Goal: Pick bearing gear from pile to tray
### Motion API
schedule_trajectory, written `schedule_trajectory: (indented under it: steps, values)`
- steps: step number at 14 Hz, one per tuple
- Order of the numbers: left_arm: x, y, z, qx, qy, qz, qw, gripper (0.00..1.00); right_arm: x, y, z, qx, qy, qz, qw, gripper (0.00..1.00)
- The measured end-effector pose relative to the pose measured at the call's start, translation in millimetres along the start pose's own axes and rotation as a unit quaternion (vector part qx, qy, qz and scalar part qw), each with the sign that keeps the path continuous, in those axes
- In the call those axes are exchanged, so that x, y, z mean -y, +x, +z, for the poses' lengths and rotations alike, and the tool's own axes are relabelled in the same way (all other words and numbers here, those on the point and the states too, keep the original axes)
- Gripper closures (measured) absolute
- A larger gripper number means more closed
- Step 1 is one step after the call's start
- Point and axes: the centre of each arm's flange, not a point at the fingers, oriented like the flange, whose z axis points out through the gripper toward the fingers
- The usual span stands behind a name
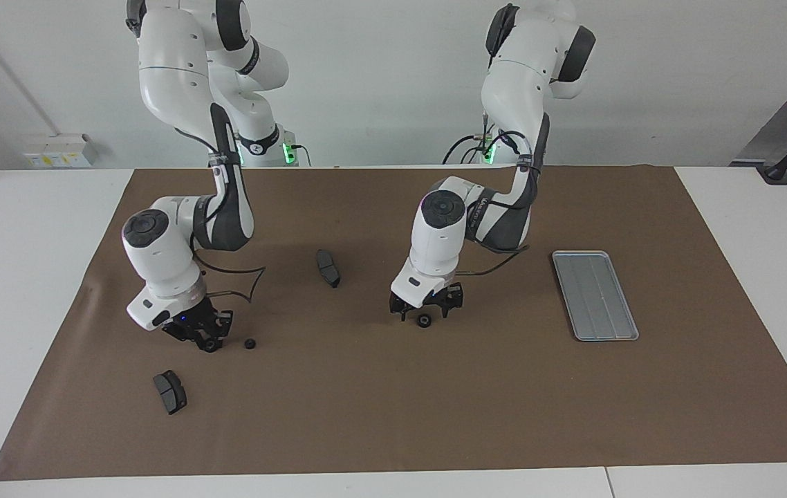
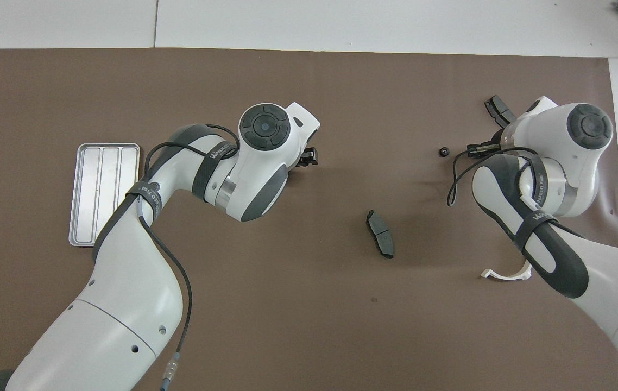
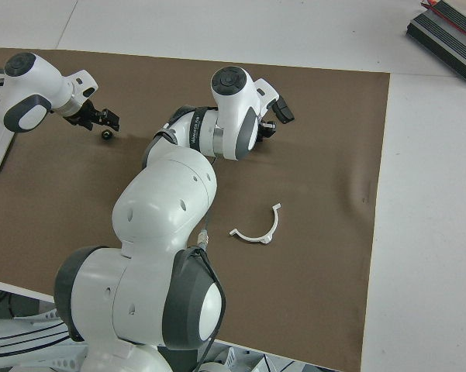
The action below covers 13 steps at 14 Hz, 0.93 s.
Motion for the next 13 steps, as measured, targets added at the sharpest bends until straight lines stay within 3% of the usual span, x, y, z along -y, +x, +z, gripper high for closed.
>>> schedule_trajectory:
  steps: [5, 9, 13]
  values:
    - [1.1, -0.2, 14.1, -0.003, 0.012, 0.01, 1.0, 0.0, 0.5, 1.3, -7.0, 0.0, 0.001, 0.001, 1.0, 0.65]
    - [0.9, -0.4, 14.5, -0.003, 0.013, 0.011, 1.0, 0.0, 5.8, -4.4, -31.2, 0.036, 0.01, 0.01, 0.999, 0.65]
    - [-0.2, -2.4, 15.2, 0.001, 0.015, 0.013, 1.0, 0.0, 22.8, -5.7, -65.0, 0.043, 0.017, 0.02, 0.999, 0.65]
